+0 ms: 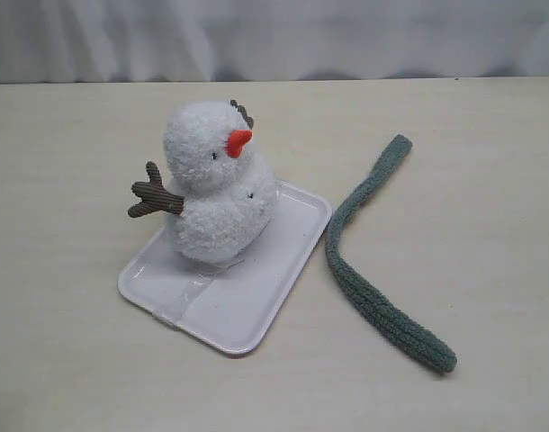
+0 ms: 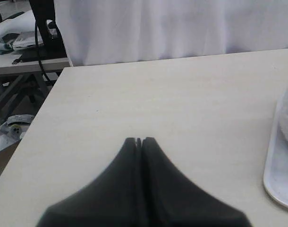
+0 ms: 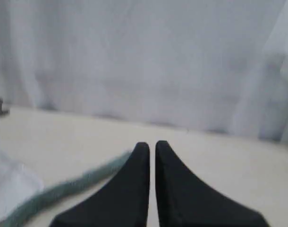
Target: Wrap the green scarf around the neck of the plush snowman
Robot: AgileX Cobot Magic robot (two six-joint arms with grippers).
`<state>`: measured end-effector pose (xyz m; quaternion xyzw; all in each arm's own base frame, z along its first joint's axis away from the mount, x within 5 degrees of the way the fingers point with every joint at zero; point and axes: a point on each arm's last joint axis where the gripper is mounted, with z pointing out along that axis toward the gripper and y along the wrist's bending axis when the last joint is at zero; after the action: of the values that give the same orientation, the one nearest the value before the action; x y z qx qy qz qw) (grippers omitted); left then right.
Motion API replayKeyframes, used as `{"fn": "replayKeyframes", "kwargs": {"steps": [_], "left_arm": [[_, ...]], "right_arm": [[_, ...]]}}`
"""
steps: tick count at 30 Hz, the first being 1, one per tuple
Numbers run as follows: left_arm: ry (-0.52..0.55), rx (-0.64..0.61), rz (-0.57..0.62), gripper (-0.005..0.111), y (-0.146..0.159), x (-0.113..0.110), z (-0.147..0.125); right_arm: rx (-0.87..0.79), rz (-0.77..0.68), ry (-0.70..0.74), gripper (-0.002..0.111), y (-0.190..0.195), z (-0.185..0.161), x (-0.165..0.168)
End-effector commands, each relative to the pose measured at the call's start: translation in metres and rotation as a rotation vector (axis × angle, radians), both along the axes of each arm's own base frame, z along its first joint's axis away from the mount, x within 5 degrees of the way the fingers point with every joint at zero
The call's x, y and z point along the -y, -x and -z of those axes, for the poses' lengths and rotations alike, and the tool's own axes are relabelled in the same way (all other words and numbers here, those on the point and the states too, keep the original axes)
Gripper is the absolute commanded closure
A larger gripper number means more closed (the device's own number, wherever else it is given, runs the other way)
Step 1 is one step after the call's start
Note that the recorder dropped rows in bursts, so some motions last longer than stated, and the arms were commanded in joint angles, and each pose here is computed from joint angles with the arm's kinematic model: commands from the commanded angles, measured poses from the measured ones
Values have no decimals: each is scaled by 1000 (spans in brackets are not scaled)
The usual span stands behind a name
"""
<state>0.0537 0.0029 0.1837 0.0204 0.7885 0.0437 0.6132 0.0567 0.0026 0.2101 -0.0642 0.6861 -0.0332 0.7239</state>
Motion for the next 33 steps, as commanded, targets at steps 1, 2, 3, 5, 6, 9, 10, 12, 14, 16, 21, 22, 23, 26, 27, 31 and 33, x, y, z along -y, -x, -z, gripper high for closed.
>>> {"fn": "replayKeyframes", "kwargs": {"steps": [1, 2, 3, 5, 6, 9, 10, 12, 14, 16, 21, 22, 23, 26, 27, 31, 33], "left_arm": [[4, 11, 7, 107, 0, 0, 0], [4, 11, 7, 107, 0, 0, 0], [4, 11, 7, 107, 0, 0, 0], [4, 11, 7, 107, 0, 0, 0], [4, 11, 7, 107, 0, 0, 0], [4, 11, 7, 107, 0, 0, 0], [4, 11, 7, 107, 0, 0, 0], [4, 11, 7, 107, 0, 0, 0], [4, 11, 7, 107, 0, 0, 0], [4, 11, 7, 107, 0, 0, 0], [4, 11, 7, 107, 0, 0, 0], [4, 11, 7, 107, 0, 0, 0], [4, 11, 7, 107, 0, 0, 0], [4, 11, 7, 107, 0, 0, 0], [4, 11, 7, 107, 0, 0, 0], [4, 11, 7, 107, 0, 0, 0], [4, 11, 7, 107, 0, 0, 0]], "right_arm": [[367, -51, -145, 104, 8, -33, -1], [447, -86, -233, 104, 12, -40, -2], [485, -123, -325, 104, 14, -43, -2], [520, -202, -477, 104, 17, -48, -3], [528, -216, -474, 104, 19, -53, -4], [468, -195, -462, 104, 21, -76, -4], [397, -162, -463, 103, 18, -86, -3], [254, -98, -465, 98, 11, -101, 0], [123, -40, -432, 89, 1, -118, 1], [-6, 12, -386, 79, -12, -133, 2], [-428, 73, -283, 53, -63, -142, -1], [-494, 54, -260, 52, -71, -141, -4], [-557, 18, -233, 50, -82, -141, -8], [-709, -130, -213, 50, -111, -137, -23], [-759, -187, -221, 50, -121, -133, -29], [-912, -359, -237, 50, -155, -105, -45], [-986, -428, -259, 50, -170, -87, -52]]}}
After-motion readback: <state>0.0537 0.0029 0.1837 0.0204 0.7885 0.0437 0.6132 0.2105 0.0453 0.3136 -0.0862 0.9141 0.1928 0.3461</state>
